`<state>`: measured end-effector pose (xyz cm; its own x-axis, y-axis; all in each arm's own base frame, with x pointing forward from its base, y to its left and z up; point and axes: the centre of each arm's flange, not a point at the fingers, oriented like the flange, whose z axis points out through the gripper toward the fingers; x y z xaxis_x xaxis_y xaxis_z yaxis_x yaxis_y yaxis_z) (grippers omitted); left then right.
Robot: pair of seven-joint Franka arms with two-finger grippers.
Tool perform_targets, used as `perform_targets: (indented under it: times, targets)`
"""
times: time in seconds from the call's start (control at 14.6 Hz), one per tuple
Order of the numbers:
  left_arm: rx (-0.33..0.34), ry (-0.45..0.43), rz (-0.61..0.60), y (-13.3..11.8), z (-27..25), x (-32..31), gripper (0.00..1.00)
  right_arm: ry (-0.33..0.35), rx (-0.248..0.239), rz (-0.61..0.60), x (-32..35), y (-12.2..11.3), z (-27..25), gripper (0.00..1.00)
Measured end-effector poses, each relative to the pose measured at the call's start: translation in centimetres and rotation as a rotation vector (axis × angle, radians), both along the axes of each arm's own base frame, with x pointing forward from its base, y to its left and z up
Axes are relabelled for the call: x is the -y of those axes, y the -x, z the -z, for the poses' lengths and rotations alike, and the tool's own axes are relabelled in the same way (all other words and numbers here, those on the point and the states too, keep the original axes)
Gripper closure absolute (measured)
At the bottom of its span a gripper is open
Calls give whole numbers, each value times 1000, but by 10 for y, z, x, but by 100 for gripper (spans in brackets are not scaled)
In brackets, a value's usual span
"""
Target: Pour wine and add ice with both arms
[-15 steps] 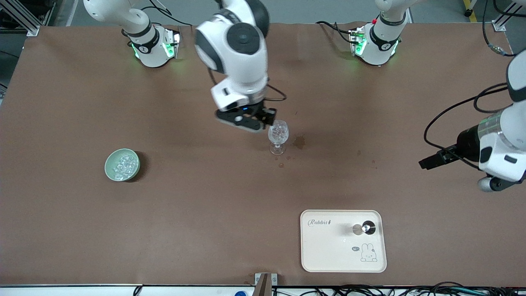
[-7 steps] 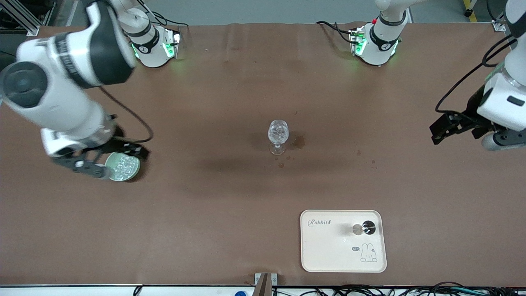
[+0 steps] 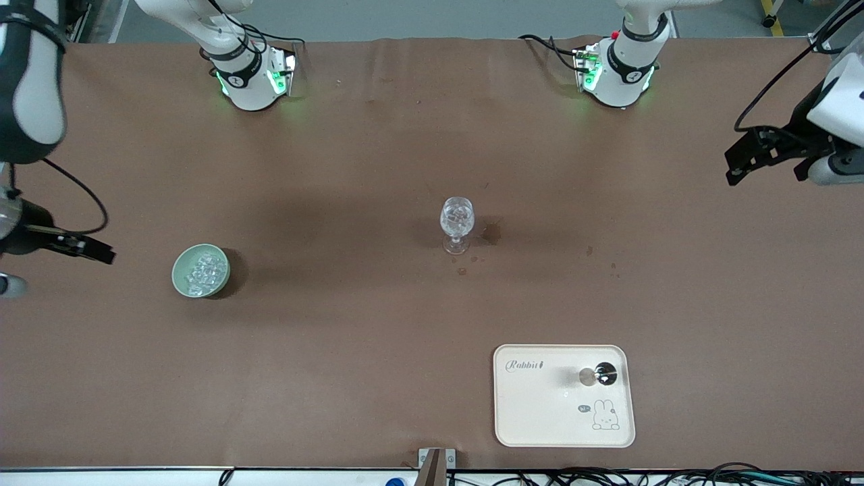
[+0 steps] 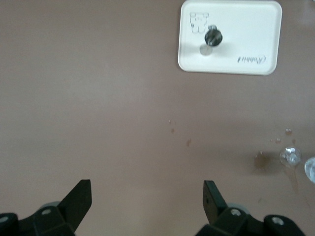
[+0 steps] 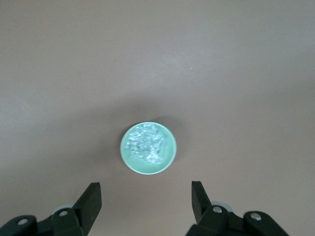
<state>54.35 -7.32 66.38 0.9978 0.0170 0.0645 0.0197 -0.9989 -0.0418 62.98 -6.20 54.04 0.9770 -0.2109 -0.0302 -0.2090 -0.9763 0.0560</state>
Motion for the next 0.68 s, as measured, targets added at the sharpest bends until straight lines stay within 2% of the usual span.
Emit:
perform_targets:
  times: [0.34, 0.68]
  targets:
    - [-23, -11, 9, 31, 7, -5, 0, -21, -12, -48, 12, 27, -11, 18]
    - [-24, -16, 11, 39, 7, -3, 0, -46, -30, -135, -13, 65, -43, 17]
